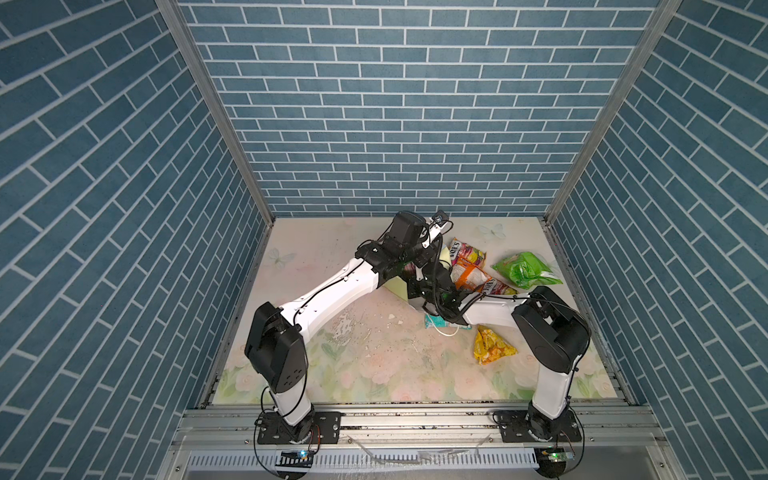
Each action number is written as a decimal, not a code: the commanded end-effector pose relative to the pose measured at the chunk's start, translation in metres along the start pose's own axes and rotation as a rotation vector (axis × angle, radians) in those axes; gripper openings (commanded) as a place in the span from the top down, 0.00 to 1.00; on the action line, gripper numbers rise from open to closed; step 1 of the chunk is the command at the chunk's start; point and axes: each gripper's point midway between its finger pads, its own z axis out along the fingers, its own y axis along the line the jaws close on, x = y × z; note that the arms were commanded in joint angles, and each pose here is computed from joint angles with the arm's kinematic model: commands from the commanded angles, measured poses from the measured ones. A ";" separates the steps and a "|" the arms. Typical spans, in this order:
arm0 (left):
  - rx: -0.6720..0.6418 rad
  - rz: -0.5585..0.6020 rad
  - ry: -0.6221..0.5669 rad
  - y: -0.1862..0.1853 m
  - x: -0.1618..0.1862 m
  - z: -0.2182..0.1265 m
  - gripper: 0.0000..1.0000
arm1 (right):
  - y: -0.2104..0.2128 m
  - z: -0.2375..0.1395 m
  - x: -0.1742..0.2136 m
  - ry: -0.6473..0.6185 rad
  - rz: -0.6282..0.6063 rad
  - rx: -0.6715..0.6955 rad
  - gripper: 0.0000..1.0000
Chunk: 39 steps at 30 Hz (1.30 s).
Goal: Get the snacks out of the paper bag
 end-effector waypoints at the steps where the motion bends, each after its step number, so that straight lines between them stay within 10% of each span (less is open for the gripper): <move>1: -0.014 0.011 -0.003 0.001 -0.007 0.002 1.00 | 0.010 -0.016 -0.021 -0.078 -0.081 0.009 0.07; 20: -0.009 0.008 -0.003 0.001 -0.009 0.002 1.00 | 0.010 0.000 -0.001 0.070 -0.204 0.165 0.08; 39: 0.052 0.026 -0.029 -0.014 -0.011 -0.005 1.00 | -0.017 0.004 0.006 0.058 -0.049 0.108 0.01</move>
